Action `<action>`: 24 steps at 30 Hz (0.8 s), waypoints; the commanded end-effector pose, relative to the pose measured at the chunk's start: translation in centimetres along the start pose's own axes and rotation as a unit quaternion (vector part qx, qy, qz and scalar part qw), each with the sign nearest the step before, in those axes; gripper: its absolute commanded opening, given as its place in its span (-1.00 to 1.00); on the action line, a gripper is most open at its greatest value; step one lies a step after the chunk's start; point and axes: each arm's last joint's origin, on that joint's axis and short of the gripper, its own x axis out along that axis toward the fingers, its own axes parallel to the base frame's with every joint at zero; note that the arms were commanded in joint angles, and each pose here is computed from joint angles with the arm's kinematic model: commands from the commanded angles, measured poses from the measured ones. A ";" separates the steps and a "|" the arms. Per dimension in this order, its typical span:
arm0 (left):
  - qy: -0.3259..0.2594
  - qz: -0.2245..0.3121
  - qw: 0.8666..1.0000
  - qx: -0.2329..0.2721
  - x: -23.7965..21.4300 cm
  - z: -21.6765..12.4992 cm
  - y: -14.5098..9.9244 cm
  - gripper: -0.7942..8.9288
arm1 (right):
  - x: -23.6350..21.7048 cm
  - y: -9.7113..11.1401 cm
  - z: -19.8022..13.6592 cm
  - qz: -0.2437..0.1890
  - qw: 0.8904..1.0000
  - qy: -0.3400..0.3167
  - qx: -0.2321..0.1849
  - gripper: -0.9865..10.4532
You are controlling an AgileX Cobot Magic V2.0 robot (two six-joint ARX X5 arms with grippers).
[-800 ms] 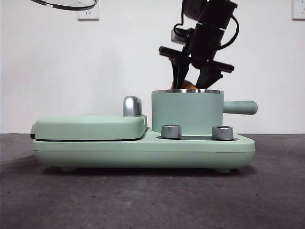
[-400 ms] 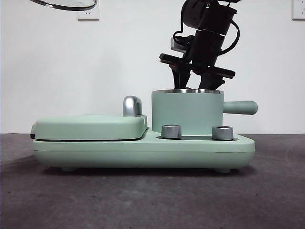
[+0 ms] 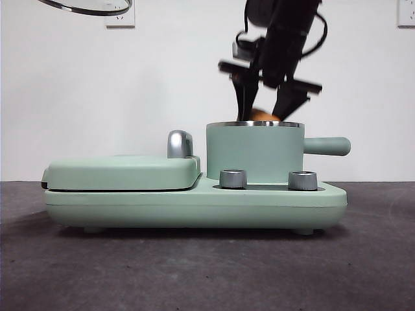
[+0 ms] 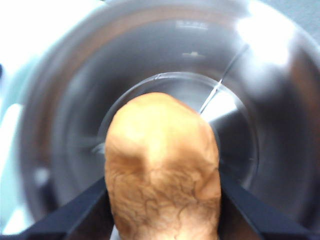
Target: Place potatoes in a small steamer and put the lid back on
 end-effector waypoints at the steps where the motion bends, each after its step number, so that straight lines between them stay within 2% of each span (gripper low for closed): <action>1: -0.018 0.000 1.000 0.001 -0.1 0.5 -0.1 -0.82 | -2.1 0.7 1.0 0.002 1.000 -0.006 -0.007 -0.19; 4: -0.013 -0.001 1.000 0.001 0.2 0.3 -0.1 -0.82 | -4.3 1.0 1.4 0.003 1.000 -0.009 -0.012 -0.05; 14: 0.000 -0.002 1.000 -0.001 1.0 0.0 -0.1 -0.82 | -10.8 1.7 1.4 0.001 1.000 -0.013 -0.022 -0.05; 19: -0.001 -0.008 1.000 0.004 1.0 0.1 -0.6 -0.82 | -15.5 1.9 0.3 -0.009 0.997 -0.065 -0.033 -0.05; 24: -0.002 -0.019 1.000 0.013 0.9 0.1 -1.5 -0.82 | -21.3 1.8 -2.6 -0.010 0.992 -0.119 -0.050 -0.05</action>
